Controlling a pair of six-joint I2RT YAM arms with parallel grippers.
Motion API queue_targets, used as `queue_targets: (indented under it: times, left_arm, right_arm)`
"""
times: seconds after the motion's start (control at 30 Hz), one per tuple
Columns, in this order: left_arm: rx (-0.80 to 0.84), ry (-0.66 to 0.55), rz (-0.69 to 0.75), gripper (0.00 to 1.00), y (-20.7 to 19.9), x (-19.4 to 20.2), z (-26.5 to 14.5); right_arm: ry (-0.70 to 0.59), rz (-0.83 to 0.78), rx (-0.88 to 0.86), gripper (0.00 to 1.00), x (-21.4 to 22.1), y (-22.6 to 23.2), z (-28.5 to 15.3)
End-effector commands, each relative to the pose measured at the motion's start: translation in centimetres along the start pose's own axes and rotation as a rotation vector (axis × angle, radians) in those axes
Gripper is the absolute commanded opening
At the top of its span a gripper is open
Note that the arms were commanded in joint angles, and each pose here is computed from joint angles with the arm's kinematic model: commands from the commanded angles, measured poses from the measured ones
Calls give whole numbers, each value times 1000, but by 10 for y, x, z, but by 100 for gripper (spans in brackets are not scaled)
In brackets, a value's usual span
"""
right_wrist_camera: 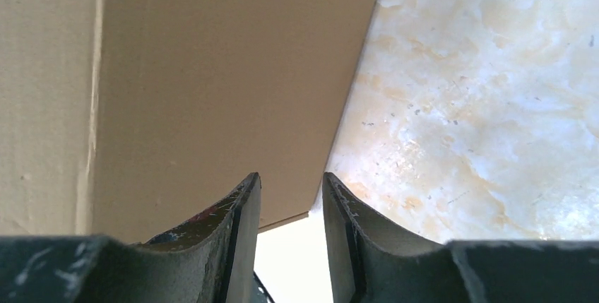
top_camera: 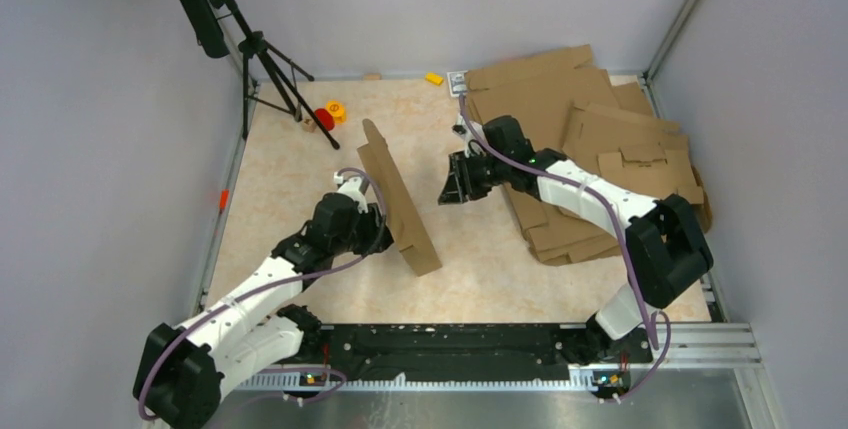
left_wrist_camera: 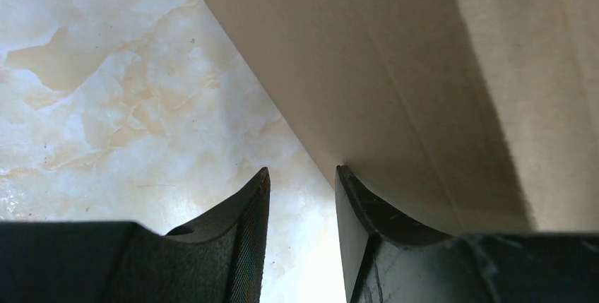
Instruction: Fold the paper box
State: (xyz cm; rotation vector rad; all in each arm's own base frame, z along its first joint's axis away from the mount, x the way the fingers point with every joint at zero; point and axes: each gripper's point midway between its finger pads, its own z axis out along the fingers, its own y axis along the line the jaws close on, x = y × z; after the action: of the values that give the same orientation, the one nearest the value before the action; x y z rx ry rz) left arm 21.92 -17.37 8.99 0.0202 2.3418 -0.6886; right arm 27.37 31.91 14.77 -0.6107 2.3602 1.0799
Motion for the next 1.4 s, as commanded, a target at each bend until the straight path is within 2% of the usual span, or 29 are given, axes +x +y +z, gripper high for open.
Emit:
queue_targets:
  times: [0.0, 0.33, 0.6, 0.73, 0.83, 0.87, 0.97, 1.1, 1.17, 1.27, 1.37]
  left_arm:
    - [50, -43, 16, 41, -13, -14, -6]
    - [68, -59, 25, 41, -16, -16, -12]
    - [-25, -76, 26, 39, -1, -22, -18]
    - [-44, -123, 8, 39, 4, -36, -28]
    - [-40, -173, -5, 39, 7, -51, -38]
    - [-36, -186, -10, 40, 8, -56, -41]
    - [-1, -221, -44, 48, 6, -72, -47]
    - [68, -306, -103, 55, 0, -98, -51]
    - [87, -348, -134, 60, 0, -110, -53]
    - [82, -417, -177, 77, 4, -129, -59]
    - [100, -480, -182, 89, 0, -145, -66]
  right_arm:
    - [-54, -64, 22, 38, -23, 11, -11]
    - [-82, -96, 26, 44, -34, 22, -28]
    - [-164, -111, 36, 52, -56, 40, -55]
    - [-231, -140, 8, 67, -69, 58, -74]
    - [-265, -171, -31, 90, -69, 71, -88]
    - [-286, -173, -38, 92, -70, 75, -93]
    - [-371, -178, -89, 94, -75, 91, -111]
    - [-499, -154, -249, 94, -80, 122, -135]
    - [-547, -89, -225, 94, -91, 121, -141]
    - [-403, -35, -71, 95, -88, 107, -125]
    - [-308, -88, 49, 95, -83, 105, -109]
